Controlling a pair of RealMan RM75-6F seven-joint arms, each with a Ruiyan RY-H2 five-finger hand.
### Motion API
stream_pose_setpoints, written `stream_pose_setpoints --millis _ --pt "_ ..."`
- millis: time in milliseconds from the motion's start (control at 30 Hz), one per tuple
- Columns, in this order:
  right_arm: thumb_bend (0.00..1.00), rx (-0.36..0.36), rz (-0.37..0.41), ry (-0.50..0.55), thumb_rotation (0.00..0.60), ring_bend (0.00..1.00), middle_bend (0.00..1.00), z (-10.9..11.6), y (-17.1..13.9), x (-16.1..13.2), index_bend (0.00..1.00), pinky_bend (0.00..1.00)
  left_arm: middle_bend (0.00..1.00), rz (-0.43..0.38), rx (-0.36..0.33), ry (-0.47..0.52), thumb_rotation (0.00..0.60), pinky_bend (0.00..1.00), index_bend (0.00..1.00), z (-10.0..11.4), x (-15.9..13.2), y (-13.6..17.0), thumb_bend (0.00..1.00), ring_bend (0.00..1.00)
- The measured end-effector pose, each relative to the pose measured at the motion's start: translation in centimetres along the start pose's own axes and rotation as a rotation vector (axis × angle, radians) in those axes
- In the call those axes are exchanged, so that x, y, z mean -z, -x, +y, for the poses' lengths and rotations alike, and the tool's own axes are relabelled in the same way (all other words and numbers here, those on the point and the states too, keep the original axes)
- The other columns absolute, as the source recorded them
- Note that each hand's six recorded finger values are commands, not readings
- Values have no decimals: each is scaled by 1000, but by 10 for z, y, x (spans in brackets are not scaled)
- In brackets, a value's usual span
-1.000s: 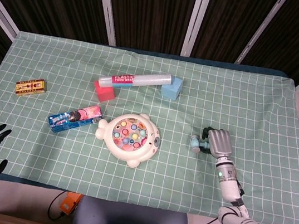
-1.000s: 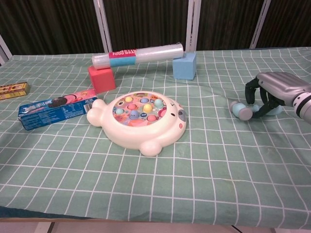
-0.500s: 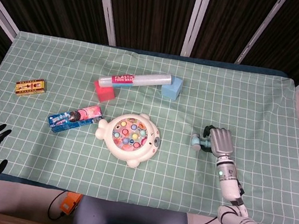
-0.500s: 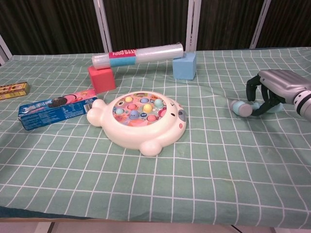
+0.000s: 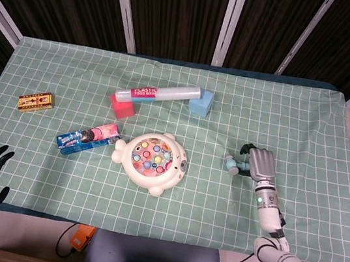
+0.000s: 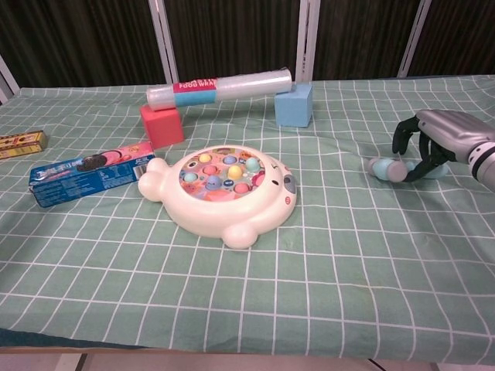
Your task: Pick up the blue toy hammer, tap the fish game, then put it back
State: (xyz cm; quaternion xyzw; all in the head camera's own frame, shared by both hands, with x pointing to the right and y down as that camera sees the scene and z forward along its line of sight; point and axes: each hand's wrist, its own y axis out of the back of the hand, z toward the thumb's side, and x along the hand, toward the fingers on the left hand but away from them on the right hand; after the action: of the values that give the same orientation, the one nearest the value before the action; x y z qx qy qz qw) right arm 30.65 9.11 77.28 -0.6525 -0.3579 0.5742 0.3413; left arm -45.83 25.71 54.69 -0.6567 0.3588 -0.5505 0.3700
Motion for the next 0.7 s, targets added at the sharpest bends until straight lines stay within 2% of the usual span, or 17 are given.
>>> stream_pose_setpoints --millis 700 --pt "296 8 -31 16 600 636 541 6 9 1 585 648 17 3 3 -5 600 88 0 -1 0 -1 404 0"
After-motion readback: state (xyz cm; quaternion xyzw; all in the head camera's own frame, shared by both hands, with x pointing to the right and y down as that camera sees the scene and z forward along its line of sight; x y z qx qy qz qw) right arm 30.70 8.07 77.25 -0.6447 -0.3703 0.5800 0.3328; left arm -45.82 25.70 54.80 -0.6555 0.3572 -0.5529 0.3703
